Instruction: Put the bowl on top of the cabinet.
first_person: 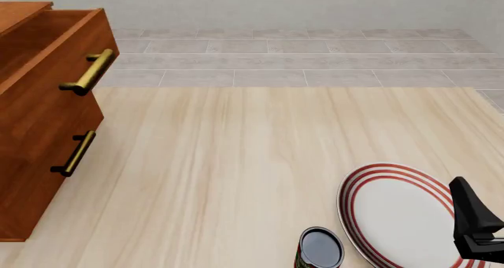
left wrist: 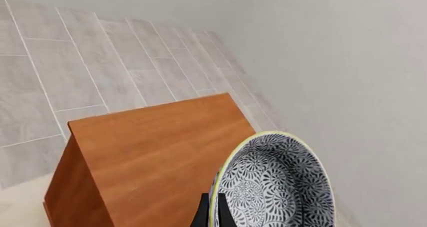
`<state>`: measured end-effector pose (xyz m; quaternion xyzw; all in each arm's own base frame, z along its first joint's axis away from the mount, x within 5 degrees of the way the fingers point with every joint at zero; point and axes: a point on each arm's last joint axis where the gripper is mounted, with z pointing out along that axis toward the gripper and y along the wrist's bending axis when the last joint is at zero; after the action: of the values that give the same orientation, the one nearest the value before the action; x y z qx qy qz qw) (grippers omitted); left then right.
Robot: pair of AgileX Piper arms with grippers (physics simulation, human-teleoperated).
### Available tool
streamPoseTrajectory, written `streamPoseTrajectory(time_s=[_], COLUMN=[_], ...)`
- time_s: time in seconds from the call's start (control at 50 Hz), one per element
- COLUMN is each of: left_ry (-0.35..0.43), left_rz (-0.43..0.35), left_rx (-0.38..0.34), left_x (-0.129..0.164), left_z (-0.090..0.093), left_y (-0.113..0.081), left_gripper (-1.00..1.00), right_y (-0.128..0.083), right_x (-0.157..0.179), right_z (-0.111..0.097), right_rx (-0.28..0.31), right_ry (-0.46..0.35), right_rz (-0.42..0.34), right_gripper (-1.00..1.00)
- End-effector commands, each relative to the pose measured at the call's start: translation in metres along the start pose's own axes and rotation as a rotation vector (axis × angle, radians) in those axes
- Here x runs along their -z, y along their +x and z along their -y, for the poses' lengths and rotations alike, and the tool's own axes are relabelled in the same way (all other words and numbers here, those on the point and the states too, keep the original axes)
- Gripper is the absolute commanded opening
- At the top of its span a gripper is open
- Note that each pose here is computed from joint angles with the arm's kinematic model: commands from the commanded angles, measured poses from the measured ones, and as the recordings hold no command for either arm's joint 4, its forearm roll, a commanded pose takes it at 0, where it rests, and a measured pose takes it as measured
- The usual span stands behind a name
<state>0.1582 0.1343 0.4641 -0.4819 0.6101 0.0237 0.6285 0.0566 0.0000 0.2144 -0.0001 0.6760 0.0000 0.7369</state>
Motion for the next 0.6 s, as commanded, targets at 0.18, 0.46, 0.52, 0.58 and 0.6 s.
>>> streamPoseTrajectory(time_s=[0.18,0.46,0.52,0.58,0.6], left_ry=[-0.027,-0.048,-0.048,-0.055,-0.055], left_rz=[0.001,-0.002,-0.005,-0.007,-0.006], left_rx=[-0.009,-0.026,-0.03,-0.032,-0.034], left_x=[-0.023,-0.038,-0.042,-0.047,-0.048], left_z=[-0.006,-0.013,-0.014,-0.016,-0.016], left_y=[-0.002,0.001,0.003,0.003,0.003], left_gripper=[-1.0,-1.0,-1.0,-1.0,-1.0], right_y=[0.0,0.0,0.0,0.0,0.0], right_x=[0.0,0.0,0.0,0.0,0.0], right_z=[0.0,0.0,0.0,0.0,0.0], right_rx=[0.0,0.0,0.0,0.0,0.0], right_ry=[0.0,0.0,0.0,0.0,0.0], right_rz=[0.0,0.0,0.0,0.0,0.0], right_gripper=[1.0,1.0,1.0,1.0,1.0])
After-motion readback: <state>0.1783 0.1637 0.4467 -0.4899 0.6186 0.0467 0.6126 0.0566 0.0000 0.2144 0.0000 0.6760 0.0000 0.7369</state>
